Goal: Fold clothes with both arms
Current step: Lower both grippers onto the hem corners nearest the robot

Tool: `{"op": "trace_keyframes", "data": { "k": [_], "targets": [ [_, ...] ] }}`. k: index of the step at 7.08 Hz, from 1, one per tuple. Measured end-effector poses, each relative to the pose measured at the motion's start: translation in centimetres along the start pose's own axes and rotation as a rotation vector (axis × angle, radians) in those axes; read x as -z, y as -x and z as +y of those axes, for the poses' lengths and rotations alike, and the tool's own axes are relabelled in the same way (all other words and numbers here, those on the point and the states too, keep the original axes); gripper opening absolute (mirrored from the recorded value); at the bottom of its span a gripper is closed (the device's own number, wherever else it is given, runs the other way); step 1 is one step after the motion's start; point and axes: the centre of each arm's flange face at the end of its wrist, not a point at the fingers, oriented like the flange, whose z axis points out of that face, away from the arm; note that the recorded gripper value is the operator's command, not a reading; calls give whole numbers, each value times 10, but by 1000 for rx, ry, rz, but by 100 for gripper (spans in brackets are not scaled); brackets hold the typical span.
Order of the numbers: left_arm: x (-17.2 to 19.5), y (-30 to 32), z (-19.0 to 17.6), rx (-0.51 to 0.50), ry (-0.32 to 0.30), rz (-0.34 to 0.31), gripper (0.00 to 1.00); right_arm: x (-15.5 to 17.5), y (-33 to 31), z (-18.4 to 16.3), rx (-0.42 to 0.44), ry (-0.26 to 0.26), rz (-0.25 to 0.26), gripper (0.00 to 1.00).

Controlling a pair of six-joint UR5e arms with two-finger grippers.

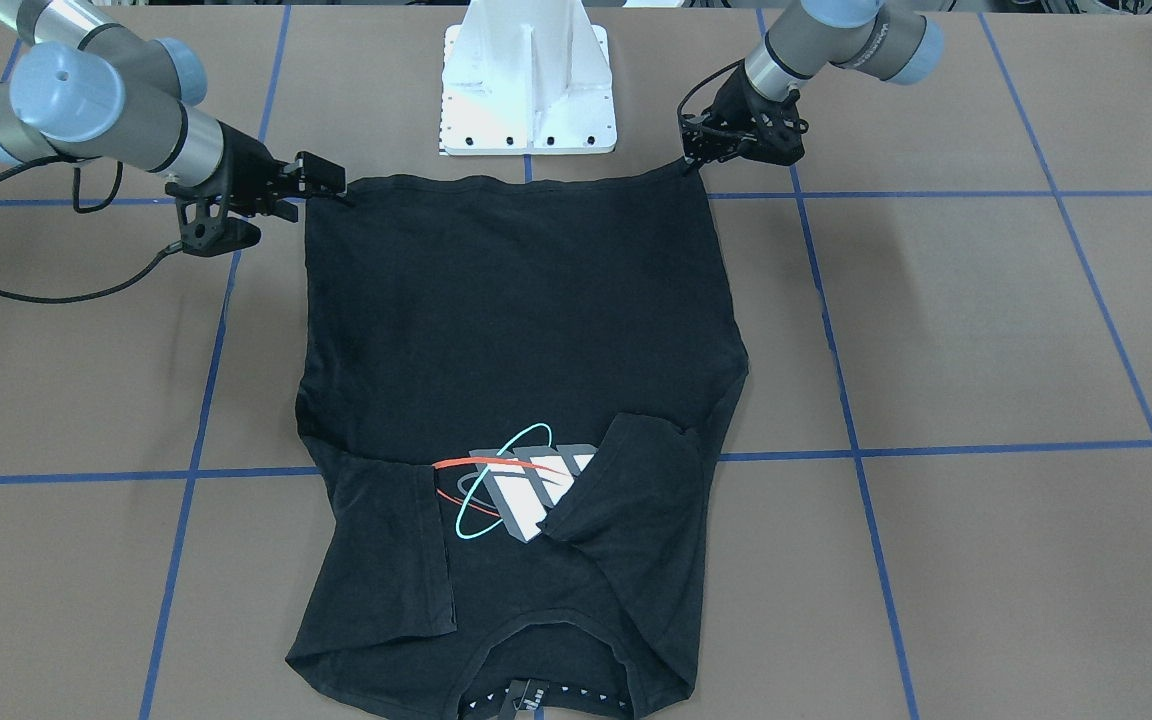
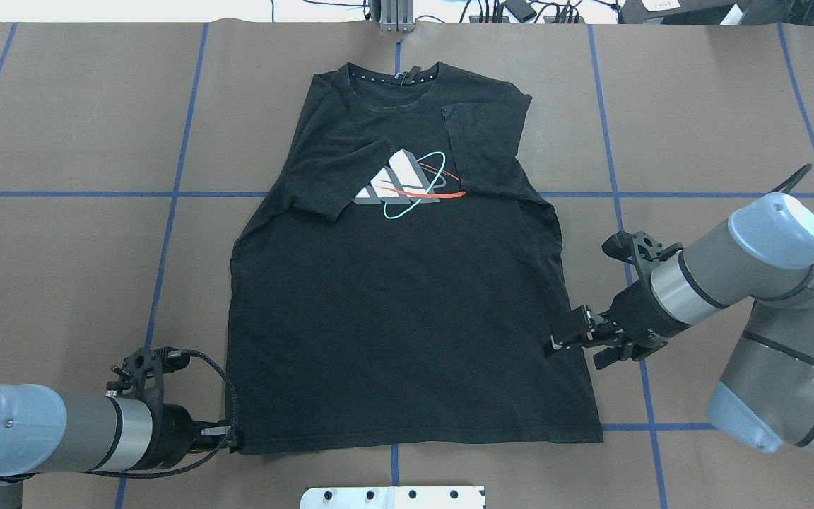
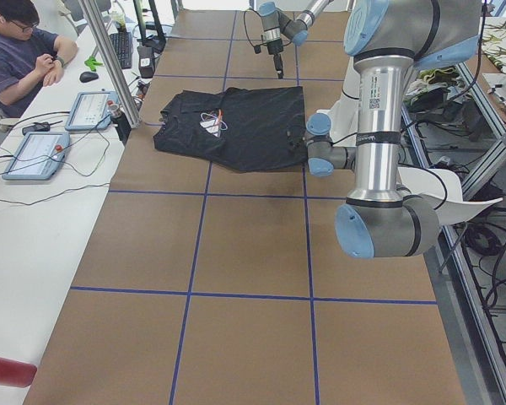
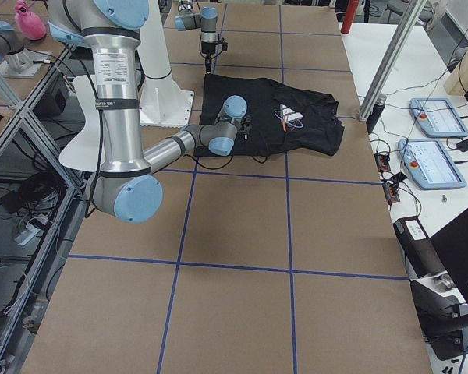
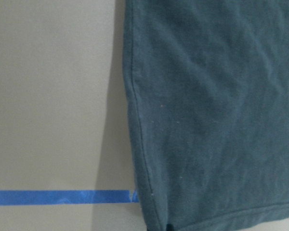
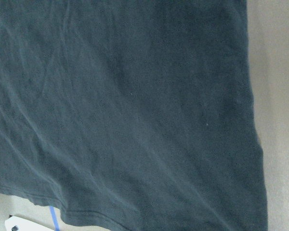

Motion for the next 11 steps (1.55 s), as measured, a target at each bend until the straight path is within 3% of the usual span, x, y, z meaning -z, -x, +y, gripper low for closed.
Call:
{"op": "trace_keyframes", "data": {
  "k": [2, 4, 5, 7, 8, 11],
  "targets": [
    [1, -2, 1, -3, -2, 5, 0, -27, -24, 23, -17, 40, 54, 100],
    [0, -3, 1, -4, -9, 7, 0, -43, -41, 36, -23, 45, 94, 99],
    [0, -3, 1, -4, -9, 7, 0, -49, -44, 40, -21, 38, 108, 92],
    [-2, -1, 1, -4, -10, 2, 0, -56, -48, 45, -18, 34, 122, 62],
    [-3, 0, 0, -4, -11, -1, 0, -57, -48, 46, -18, 34, 124, 52],
    [-4, 4, 0, -2, -12, -9, 0, -58, -48, 48, -17, 36, 124, 53]
  ]
}}
